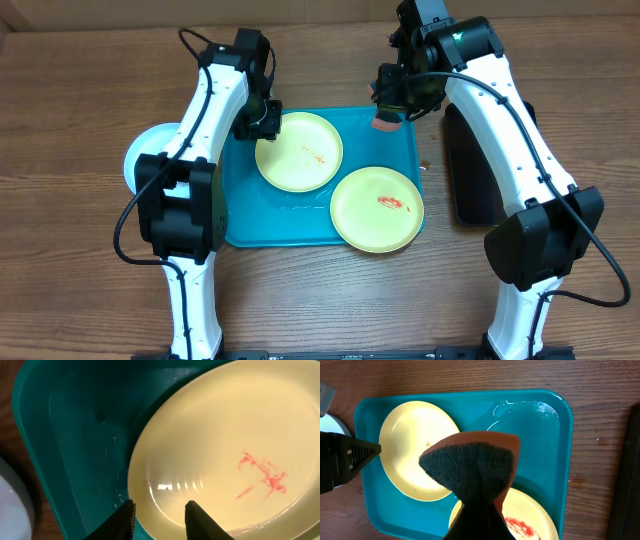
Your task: Clean dirty plates on tray and stack at the side
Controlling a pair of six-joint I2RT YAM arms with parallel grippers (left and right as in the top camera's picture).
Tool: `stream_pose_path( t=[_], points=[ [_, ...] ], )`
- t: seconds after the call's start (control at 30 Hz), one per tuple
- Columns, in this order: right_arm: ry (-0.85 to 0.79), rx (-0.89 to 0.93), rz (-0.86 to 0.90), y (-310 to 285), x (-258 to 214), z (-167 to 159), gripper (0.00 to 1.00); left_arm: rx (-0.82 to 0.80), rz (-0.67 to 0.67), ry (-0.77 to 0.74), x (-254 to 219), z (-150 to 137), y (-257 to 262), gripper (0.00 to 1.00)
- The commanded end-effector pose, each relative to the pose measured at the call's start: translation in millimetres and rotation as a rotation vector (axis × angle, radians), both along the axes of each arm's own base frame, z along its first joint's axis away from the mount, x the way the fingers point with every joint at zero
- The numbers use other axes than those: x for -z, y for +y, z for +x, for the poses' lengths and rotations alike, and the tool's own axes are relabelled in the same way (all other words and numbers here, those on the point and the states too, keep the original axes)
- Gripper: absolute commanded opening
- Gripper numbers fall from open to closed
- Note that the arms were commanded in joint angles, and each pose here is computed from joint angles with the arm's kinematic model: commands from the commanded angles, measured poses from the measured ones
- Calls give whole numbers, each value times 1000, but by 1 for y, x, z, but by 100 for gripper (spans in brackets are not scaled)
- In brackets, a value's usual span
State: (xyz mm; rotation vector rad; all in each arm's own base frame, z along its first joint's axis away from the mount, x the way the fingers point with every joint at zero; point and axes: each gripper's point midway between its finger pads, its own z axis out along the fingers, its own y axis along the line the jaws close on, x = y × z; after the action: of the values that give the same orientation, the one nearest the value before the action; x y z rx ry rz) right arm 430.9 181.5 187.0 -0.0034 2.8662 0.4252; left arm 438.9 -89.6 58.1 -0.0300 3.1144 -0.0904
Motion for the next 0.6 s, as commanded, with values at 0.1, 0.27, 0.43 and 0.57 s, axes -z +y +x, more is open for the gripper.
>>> stream_pose_path(
  t=[0.1, 0.27, 0.43, 0.57],
  points=[
    [-21, -1, 4, -1, -7, 1, 4, -208, 108, 89, 26, -24, 21, 32],
    [-21, -1, 4, -1, -7, 2, 4, -209, 113, 110, 37, -31, 23, 34],
    [-21, -1, 4, -1, -7, 2, 4, -209, 108, 93, 40, -27, 22, 31],
    [-21, -1, 4, -1, -7, 2, 4, -210, 99, 62, 43, -20, 21, 28]
  ],
)
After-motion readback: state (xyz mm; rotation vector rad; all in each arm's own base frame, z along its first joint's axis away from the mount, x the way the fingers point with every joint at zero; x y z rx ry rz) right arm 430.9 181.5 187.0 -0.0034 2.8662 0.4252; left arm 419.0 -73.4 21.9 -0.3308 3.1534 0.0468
